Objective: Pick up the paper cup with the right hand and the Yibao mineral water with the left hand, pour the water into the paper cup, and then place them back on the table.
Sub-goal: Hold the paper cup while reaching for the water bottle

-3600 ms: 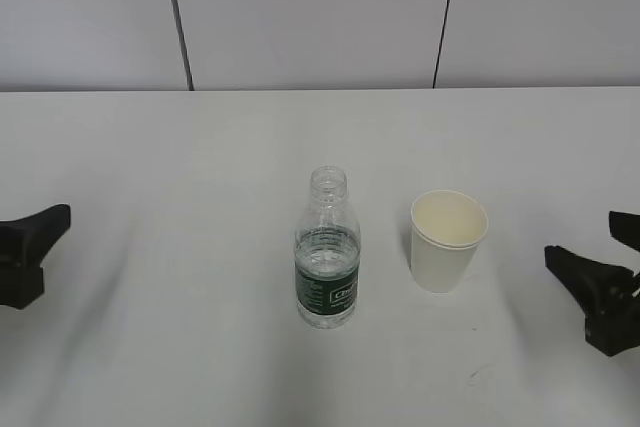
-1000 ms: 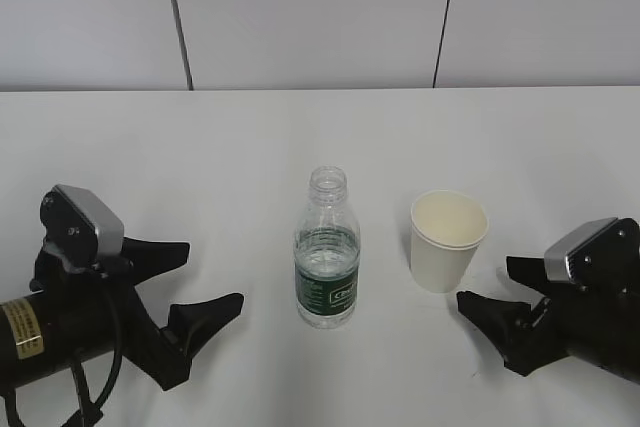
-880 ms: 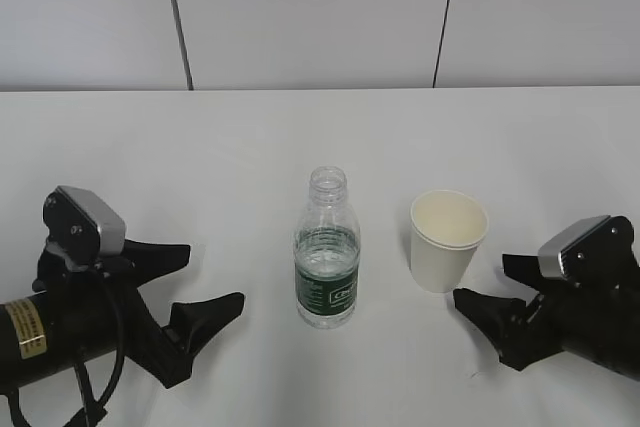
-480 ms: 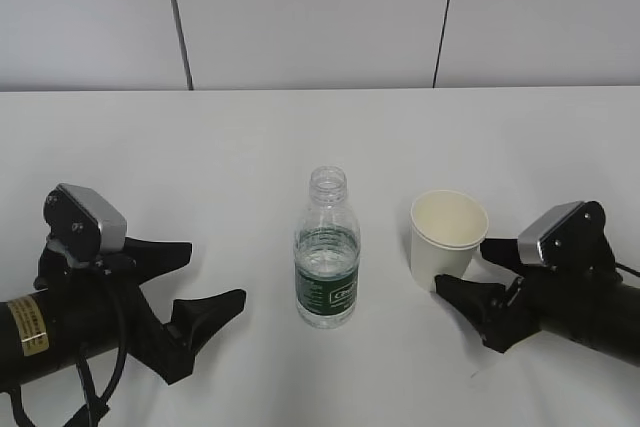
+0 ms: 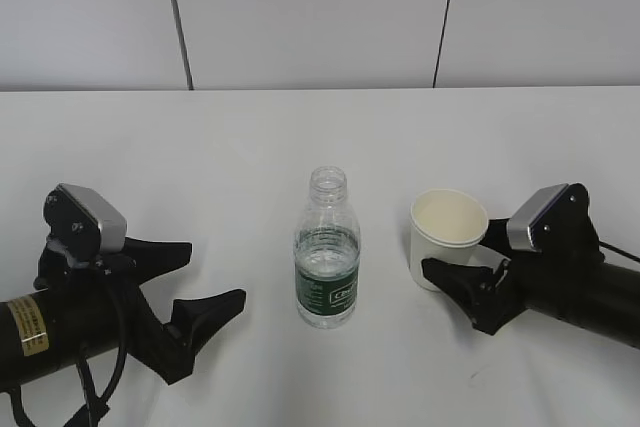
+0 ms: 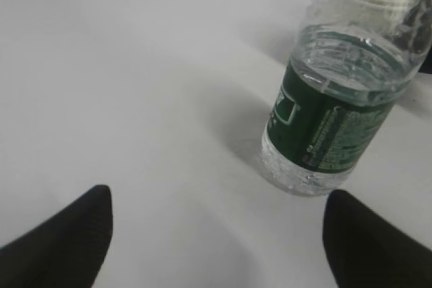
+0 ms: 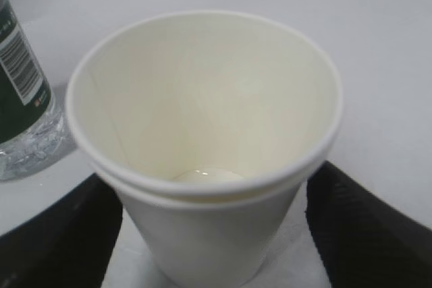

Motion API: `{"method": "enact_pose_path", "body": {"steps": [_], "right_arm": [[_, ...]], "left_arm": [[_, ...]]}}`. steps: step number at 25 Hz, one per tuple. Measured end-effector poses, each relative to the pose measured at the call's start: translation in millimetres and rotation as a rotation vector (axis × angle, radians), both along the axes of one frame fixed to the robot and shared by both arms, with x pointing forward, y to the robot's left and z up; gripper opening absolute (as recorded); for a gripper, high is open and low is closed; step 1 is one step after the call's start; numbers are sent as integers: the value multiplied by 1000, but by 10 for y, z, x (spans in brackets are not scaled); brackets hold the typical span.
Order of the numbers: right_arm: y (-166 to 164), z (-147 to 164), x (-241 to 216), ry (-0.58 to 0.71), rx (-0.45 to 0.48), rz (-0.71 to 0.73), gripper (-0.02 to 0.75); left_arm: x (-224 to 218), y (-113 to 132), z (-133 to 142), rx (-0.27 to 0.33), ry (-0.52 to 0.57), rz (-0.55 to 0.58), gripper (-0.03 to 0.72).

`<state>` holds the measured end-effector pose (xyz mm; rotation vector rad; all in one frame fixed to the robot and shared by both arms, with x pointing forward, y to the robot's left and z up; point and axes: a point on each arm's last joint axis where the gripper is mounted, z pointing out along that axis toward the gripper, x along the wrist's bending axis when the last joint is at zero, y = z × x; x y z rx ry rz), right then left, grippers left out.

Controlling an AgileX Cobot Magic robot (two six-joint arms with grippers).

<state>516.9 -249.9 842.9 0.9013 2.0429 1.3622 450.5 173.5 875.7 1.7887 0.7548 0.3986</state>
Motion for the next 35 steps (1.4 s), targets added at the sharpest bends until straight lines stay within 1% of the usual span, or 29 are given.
{"method": "enact_pose_path", "body": {"steps": [5,13,19,23,27,35], "right_arm": [[17,2,38,-7,6,25,660],[23,-213,80,45,7,35,656],[29,-205,136,26,6,48,641],[45,-195,164,12,3,76,622],[62,-193,157,3,-5,109,580],[67,-191,156,0,-7,119,531]], "left_arm": [[0,0,0,0,0,0,580],[0,0,0,0,1,0,580],[0,0,0,0,1,0,580],[0,0,0,0,1,0,572],[-3,-3,0,0,0,-5,565],[-56,-45,-3,6,-2,-84,557]]}}
